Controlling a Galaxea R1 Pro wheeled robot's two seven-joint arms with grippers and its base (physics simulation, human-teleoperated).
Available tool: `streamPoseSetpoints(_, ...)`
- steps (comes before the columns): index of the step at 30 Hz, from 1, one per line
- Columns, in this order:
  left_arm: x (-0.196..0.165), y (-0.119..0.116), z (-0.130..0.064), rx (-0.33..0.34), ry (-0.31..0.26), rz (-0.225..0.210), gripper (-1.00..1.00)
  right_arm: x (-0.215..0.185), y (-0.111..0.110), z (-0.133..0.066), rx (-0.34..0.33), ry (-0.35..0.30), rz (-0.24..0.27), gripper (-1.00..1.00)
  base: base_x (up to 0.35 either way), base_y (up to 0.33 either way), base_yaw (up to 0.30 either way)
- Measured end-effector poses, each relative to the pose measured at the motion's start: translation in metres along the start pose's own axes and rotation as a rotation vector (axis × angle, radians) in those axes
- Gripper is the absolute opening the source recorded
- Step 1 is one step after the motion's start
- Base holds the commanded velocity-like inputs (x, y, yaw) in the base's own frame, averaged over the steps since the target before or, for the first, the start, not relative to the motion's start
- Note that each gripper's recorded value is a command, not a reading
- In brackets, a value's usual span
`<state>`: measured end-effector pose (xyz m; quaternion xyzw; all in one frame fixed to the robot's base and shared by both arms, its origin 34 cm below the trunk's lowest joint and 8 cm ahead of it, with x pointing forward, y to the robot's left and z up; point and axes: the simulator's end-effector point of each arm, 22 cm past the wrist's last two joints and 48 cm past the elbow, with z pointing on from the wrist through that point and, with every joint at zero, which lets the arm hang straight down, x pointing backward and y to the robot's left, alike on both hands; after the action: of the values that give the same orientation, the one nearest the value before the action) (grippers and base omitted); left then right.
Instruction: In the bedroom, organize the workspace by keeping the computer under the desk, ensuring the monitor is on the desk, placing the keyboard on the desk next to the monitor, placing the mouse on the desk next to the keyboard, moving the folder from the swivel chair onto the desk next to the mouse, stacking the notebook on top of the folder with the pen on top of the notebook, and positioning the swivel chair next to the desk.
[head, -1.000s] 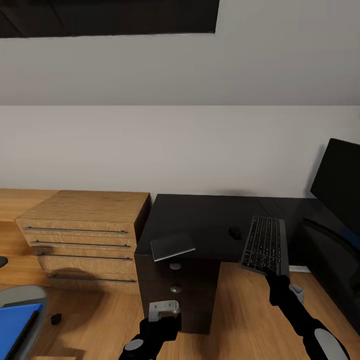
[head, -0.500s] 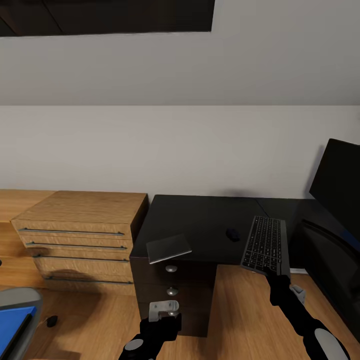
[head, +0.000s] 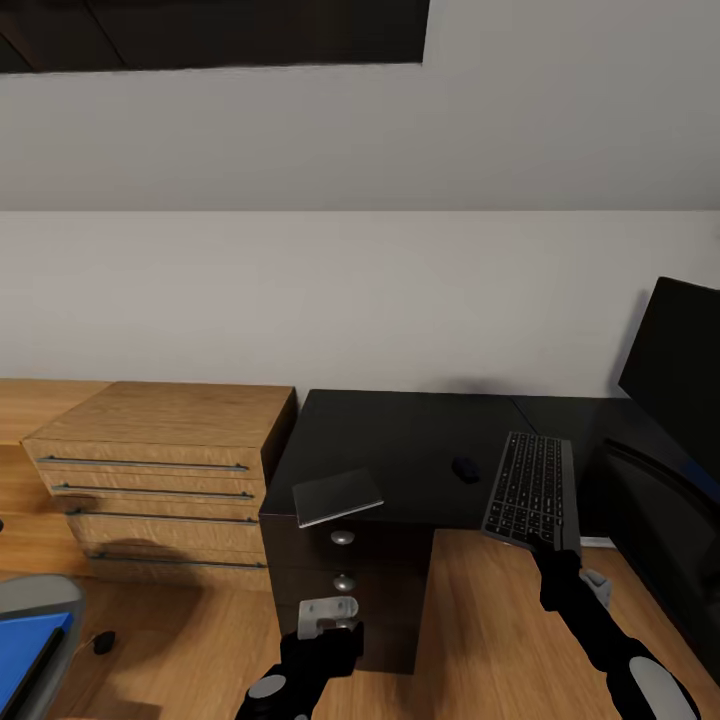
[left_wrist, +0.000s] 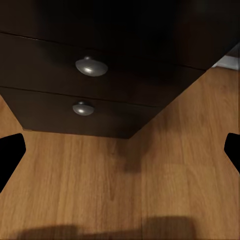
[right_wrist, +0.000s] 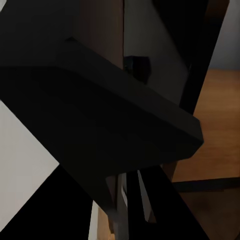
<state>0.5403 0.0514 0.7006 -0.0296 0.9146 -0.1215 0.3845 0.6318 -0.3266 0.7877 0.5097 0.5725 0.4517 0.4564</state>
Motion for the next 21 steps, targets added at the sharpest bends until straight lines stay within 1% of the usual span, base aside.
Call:
streamPoseSetpoints(5, 0.003, 0.001, 0.004, 0.003, -0.009, -0.002, 1.0, 0.0, -0.003, 0.001, -0.006, -0.001, -0.006, -1.0, 0.0, 0.0, 0.0)
streamPoseSetpoints(18, 0.003, 0.002, 0.004, 0.003, -0.009, -0.004, 1.0, 0.0, -0.002, 0.001, -0.004, -0.001, -0.008, -1.0, 0.0, 0.0, 0.0)
streamPoseSetpoints(19, 0.003, 0.002, 0.004, 0.003, -0.009, -0.004, 1.0, 0.0, -0.002, 0.001, -0.003, -0.001, -0.009, 1.0, 0.0, 0.0, 0.0)
streamPoseSetpoints(20, 0.003, 0.002, 0.004, 0.003, -0.009, -0.004, 1.0, 0.0, -0.035, 0.0, 0.066, 0.0, -0.002, 1.0, 0.0, 0.0, 0.0)
streamPoseSetpoints(21, 0.003, 0.002, 0.004, 0.003, -0.009, -0.004, 1.0, 0.0, -0.039, 0.0, 0.075, 0.0, -0.001, 1.0, 0.0, 0.0, 0.0)
